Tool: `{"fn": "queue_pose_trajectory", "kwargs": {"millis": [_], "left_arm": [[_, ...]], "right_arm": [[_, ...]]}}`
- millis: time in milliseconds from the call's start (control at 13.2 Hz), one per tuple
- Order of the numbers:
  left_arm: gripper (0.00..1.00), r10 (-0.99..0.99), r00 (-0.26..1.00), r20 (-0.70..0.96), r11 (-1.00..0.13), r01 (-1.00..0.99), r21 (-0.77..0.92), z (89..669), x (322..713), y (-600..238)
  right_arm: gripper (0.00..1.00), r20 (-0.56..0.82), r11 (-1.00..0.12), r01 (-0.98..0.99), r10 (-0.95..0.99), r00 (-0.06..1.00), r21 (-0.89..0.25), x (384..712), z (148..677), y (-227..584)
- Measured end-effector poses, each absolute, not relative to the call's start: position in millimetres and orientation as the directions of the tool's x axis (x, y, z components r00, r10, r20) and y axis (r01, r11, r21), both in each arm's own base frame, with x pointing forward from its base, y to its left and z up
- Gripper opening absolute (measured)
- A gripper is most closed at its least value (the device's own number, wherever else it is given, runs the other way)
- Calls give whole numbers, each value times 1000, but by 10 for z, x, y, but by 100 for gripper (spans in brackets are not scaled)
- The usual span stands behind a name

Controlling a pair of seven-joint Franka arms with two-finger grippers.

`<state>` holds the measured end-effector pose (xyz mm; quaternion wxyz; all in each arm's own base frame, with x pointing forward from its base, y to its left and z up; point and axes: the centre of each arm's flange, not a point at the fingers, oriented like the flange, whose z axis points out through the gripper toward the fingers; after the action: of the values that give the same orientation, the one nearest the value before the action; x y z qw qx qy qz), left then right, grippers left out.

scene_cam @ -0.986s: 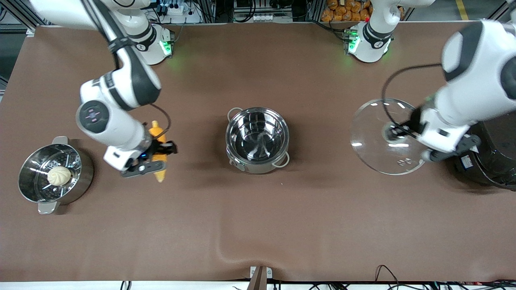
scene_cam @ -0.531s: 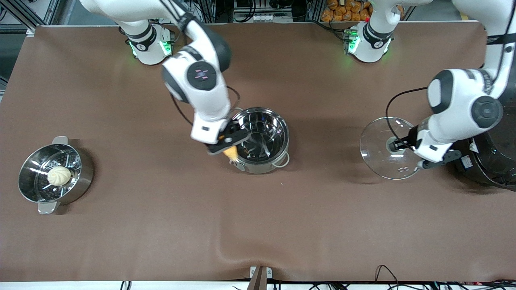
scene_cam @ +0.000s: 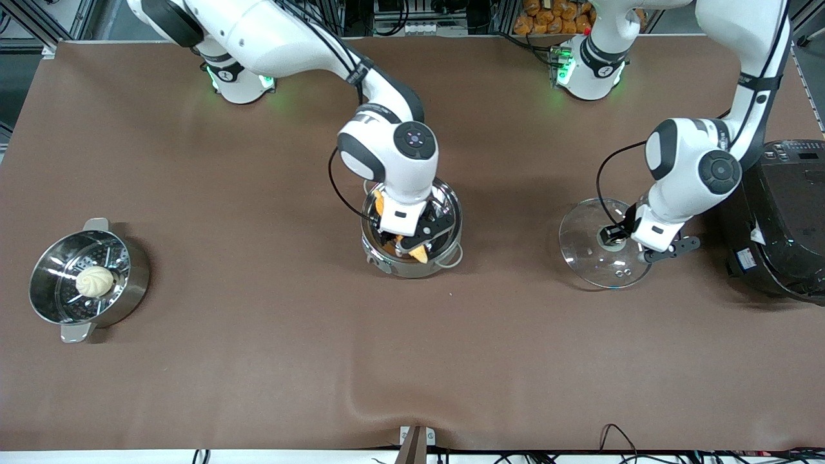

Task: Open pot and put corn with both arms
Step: 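Set the lid down with the left gripper while the right gripper lowers the corn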

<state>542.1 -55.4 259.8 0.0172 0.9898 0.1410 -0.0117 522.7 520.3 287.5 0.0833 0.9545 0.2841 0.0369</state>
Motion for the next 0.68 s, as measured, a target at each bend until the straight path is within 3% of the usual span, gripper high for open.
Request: {"fn": "queue_pose_trajectory", "kwargs": {"millis": [379, 531, 683], "left_arm": [[50, 251, 966, -55, -967, 253, 28, 2198, 5391, -724], [50, 241, 969, -51, -969, 243, 30, 2196, 5413, -783], [65, 226, 973, -40, -973, 228, 36, 2218, 5455, -879]], "right_arm": [[8, 30, -819, 530, 549, 835, 221, 5103, 2743, 5346], [26, 38, -816, 520, 545, 837, 252, 5063, 2716, 5377], [48, 37, -817, 515, 541, 840, 258, 5056, 2711, 5380]]}}
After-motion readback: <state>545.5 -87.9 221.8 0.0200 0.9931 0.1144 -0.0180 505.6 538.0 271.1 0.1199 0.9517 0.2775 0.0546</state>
